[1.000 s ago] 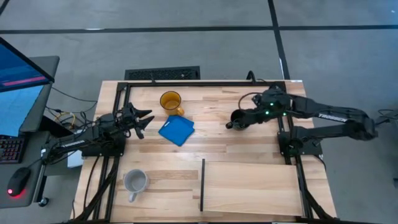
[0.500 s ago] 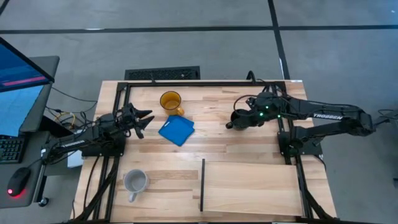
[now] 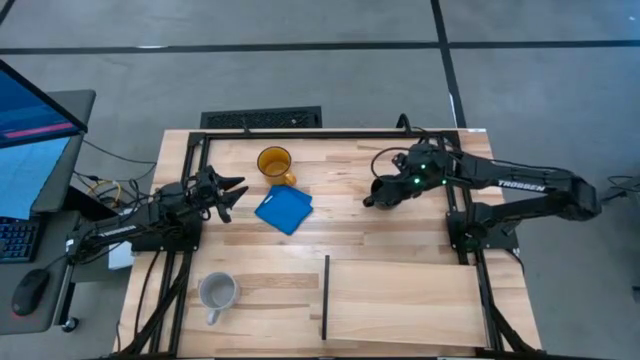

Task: Stack small to large cups/mugs on shelf
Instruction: Put the black mug on the shelf

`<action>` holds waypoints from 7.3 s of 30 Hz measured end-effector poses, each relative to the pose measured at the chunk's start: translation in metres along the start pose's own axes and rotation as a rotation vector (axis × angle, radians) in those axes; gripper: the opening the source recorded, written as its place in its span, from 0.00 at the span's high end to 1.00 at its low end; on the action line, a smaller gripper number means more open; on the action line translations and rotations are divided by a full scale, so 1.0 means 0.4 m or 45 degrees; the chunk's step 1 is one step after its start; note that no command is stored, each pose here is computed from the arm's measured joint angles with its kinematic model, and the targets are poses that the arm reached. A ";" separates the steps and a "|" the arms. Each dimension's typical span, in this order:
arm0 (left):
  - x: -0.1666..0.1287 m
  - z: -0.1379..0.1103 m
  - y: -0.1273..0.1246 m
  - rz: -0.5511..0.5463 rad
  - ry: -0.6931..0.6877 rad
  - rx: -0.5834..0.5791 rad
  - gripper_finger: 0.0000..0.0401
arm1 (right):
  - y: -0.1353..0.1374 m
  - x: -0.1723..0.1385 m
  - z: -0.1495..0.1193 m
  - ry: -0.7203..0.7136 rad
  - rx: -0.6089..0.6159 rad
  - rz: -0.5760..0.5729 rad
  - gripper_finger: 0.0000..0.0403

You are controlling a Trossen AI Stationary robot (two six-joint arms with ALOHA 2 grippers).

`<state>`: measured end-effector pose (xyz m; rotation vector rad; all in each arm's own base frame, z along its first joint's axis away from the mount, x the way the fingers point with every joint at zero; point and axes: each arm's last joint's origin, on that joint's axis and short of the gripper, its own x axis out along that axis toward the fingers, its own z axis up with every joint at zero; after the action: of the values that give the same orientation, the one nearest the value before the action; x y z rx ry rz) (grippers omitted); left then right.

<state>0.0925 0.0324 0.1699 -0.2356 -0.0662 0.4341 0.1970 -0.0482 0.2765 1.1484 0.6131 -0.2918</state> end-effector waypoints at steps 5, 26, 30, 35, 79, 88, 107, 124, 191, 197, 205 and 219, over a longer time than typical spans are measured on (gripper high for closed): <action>0.000 0.000 0.000 0.000 0.000 0.000 0.60 | -0.033 -0.037 0.006 -0.024 -0.006 -0.102 0.50; 0.000 0.000 0.000 0.000 0.000 0.000 0.60 | -0.127 -0.068 -0.007 -0.021 0.020 -0.681 0.50; 0.000 0.000 0.000 0.000 0.000 0.000 0.60 | -0.137 -0.046 0.002 -0.008 -0.011 -0.760 0.52; 0.000 0.000 0.000 0.000 0.000 0.001 0.60 | -0.149 -0.010 0.014 0.049 -0.018 -0.813 0.55; 0.000 0.000 0.000 0.001 0.000 0.068 0.60 | -0.204 0.070 0.073 0.126 -0.123 -0.904 0.89; 0.000 0.000 0.000 0.001 0.000 0.068 0.60 | -0.203 0.069 0.074 0.126 -0.123 -0.898 0.96; 0.000 0.000 0.000 0.002 0.000 0.068 0.60 | -0.203 0.069 0.072 0.149 -0.124 -0.885 0.97; 0.000 0.000 0.000 0.005 -0.001 0.068 0.60 | -0.149 0.043 0.098 0.164 -0.168 -0.857 0.98; 0.000 0.000 0.000 0.004 -0.001 0.068 0.60 | 0.349 -0.288 -0.414 0.713 -0.886 -0.466 0.98; 0.000 0.000 0.000 0.005 -0.001 0.068 0.60 | 0.353 -0.252 -0.477 0.822 -0.949 -0.540 0.98; 0.000 0.000 0.000 0.004 -0.001 0.068 0.60 | 0.353 -0.202 -0.533 0.870 -1.106 -0.604 0.98; 0.000 0.000 0.000 0.004 -0.001 0.004 0.60 | 0.330 -0.205 -0.522 0.838 -1.140 -0.616 0.98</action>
<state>0.0924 0.0325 0.1699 -0.2325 -0.0659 0.4373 0.1363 0.1874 0.3687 0.1841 1.4299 -0.0119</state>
